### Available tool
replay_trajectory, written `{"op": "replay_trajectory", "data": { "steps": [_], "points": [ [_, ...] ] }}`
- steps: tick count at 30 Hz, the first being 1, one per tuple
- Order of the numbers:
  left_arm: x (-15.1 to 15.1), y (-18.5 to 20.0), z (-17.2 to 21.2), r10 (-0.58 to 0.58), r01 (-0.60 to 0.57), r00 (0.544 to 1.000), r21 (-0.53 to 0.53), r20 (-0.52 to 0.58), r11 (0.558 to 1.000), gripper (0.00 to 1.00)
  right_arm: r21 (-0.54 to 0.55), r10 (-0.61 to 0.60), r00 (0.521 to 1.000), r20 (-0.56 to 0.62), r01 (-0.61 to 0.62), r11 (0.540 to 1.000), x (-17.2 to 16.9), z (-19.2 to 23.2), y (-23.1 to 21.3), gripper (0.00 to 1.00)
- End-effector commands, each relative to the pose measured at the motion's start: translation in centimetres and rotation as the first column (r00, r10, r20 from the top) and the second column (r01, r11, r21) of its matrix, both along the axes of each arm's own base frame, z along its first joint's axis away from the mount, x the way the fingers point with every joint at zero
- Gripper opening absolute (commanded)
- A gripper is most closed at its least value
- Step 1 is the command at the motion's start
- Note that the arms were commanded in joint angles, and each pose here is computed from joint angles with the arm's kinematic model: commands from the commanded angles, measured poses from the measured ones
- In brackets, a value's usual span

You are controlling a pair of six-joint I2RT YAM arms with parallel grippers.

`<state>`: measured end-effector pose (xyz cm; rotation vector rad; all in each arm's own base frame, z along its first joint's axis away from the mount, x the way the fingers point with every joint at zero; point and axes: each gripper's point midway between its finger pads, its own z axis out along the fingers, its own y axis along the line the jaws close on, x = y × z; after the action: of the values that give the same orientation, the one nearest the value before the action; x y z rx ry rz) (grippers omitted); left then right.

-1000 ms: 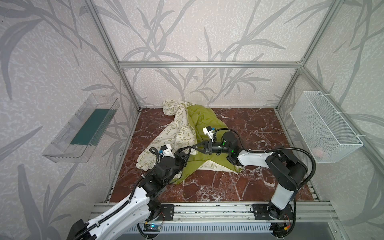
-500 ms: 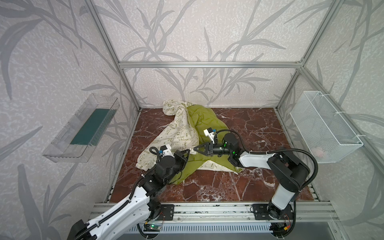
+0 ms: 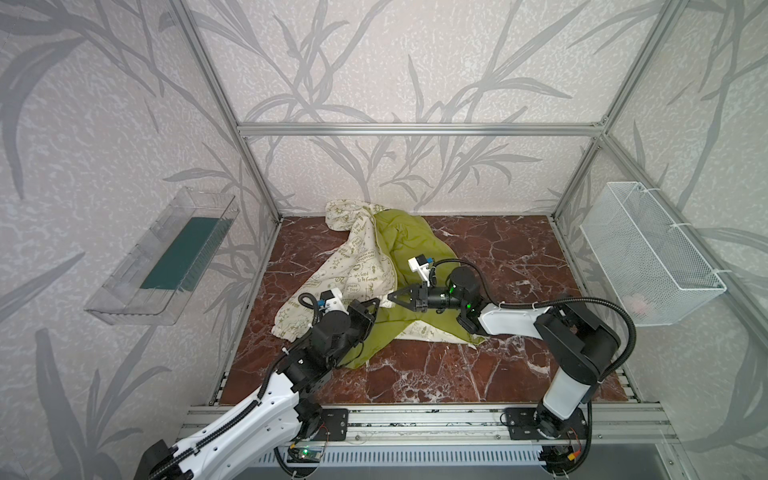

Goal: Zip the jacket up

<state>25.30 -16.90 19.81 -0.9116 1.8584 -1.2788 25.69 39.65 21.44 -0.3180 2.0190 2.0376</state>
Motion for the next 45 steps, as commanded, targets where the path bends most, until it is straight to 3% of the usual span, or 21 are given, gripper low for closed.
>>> {"op": "replay_trajectory", "data": {
  "steps": [1, 17, 26, 38, 45],
  "points": [
    [0.3, -0.1, 1.9, 0.003, -0.001, 0.999, -0.027, 0.039, 1.000, 0.00, 0.066, 0.016, 0.999, 0.038, -0.018, 0.998, 0.5, 1.9, 0.5, 0.00],
    [1.1, -1.5, 4.4, -0.071, 0.075, 0.995, -0.057, 0.073, 0.996, 0.00, 0.031, 0.040, 0.999, -0.028, -0.039, 0.999, 1.4, 0.2, 1.7, 0.00],
    [1.3, -1.1, 4.7, -0.062, 0.066, 0.995, -0.062, 0.073, 0.996, 0.23, 0.024, 0.046, 0.998, -0.036, -0.045, 0.999, 1.4, -0.1, 1.9, 0.00],
    [1.3, -1.1, 4.1, -0.071, 0.073, 0.996, -0.048, 0.054, 0.996, 0.31, 0.030, 0.063, 0.998, -0.029, -0.062, 0.998, 1.6, 0.9, 2.3, 0.00],
    [1.4, -1.1, 4.2, -0.074, 0.077, 0.996, -0.049, 0.054, 0.996, 0.29, 0.015, 0.077, 0.996, -0.045, -0.077, 0.997, 1.7, 0.5, 2.6, 0.00]
  ]
}}
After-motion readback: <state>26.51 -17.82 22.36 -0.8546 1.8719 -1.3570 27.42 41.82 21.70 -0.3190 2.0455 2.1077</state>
